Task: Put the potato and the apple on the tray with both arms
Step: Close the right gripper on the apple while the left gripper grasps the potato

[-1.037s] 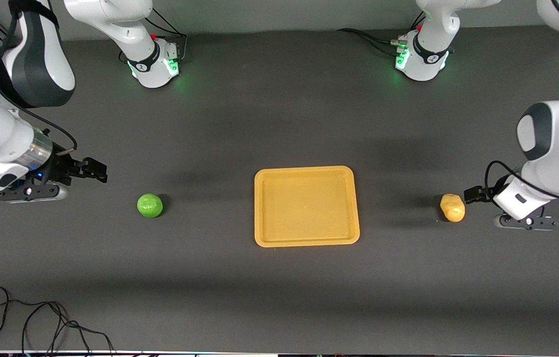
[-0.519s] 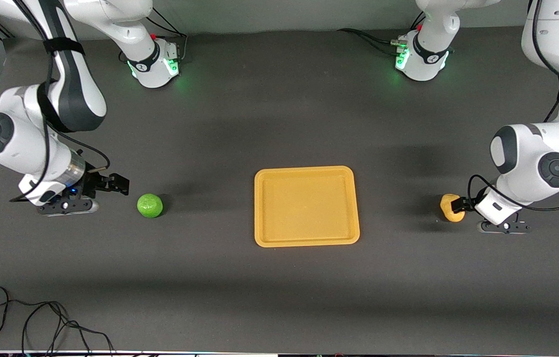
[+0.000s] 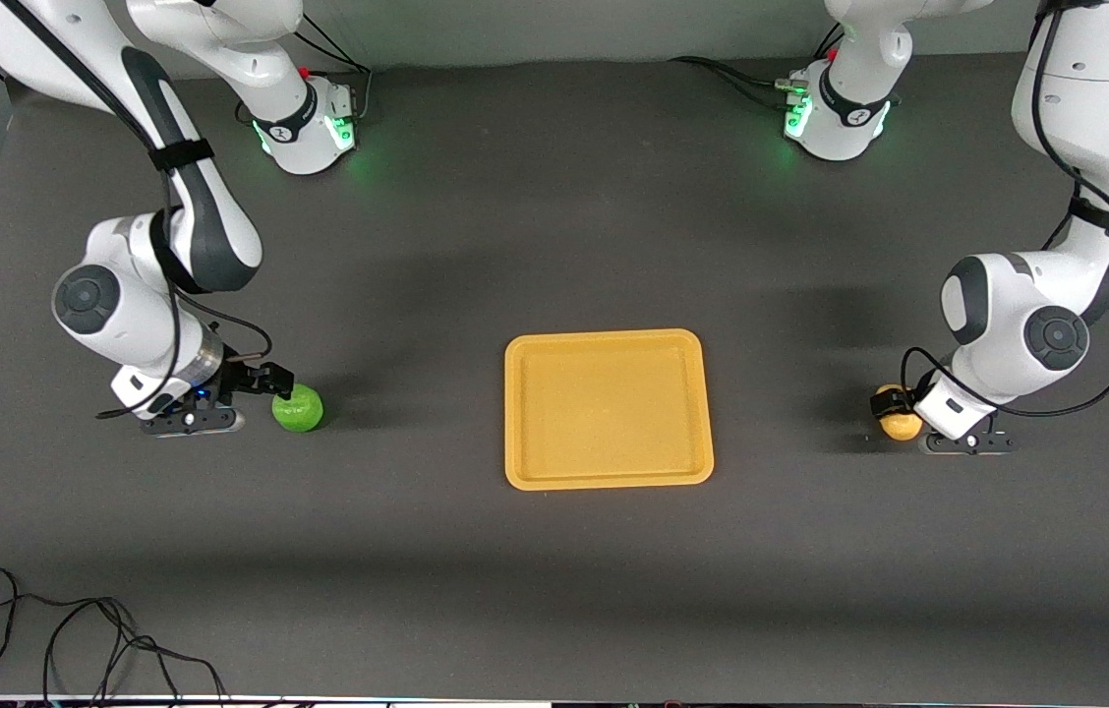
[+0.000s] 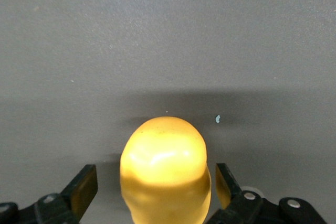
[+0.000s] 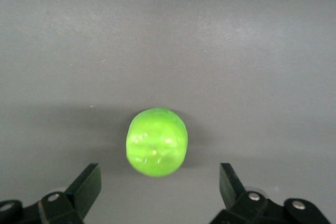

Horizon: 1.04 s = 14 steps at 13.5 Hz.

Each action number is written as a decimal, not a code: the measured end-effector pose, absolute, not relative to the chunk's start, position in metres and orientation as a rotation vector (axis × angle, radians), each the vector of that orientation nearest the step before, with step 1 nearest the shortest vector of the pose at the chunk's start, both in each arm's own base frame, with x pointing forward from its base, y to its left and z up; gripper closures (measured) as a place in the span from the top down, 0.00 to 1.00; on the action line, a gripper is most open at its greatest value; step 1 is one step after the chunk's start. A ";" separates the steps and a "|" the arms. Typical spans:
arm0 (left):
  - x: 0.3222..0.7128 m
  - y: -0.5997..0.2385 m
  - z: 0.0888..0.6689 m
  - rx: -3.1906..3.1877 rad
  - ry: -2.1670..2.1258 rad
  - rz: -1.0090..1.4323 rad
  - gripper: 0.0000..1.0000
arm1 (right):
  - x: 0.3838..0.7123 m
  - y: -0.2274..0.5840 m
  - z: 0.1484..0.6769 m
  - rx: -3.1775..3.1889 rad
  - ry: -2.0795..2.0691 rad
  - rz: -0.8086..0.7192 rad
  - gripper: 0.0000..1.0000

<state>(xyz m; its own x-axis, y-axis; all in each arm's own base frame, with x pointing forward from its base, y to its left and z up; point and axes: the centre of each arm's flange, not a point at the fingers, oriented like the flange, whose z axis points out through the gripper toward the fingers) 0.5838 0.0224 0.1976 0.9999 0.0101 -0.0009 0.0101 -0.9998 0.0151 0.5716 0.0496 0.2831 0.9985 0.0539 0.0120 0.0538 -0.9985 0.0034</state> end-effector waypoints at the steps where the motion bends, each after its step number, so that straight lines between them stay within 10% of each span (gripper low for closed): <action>1: 0.583 0.022 0.195 3.120 0.028 -0.007 0.98 | 0.571 0.050 0.267 3.138 0.086 0.011 1.00; 5: 0.584 0.016 0.193 3.113 0.044 -0.004 0.68 | 0.570 0.058 0.232 3.138 0.113 -0.017 1.00; 14: 0.608 0.003 0.244 3.103 0.068 -0.102 0.67 | 0.567 0.056 0.205 3.133 0.108 -0.056 0.99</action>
<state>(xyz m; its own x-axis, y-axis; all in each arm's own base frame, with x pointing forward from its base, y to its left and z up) 0.6076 0.0027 0.2444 0.9969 0.0425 -0.0664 0.0449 -0.9984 0.0351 0.5668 0.0557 0.2049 0.9970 0.0686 -0.0356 0.0688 -0.9976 0.0048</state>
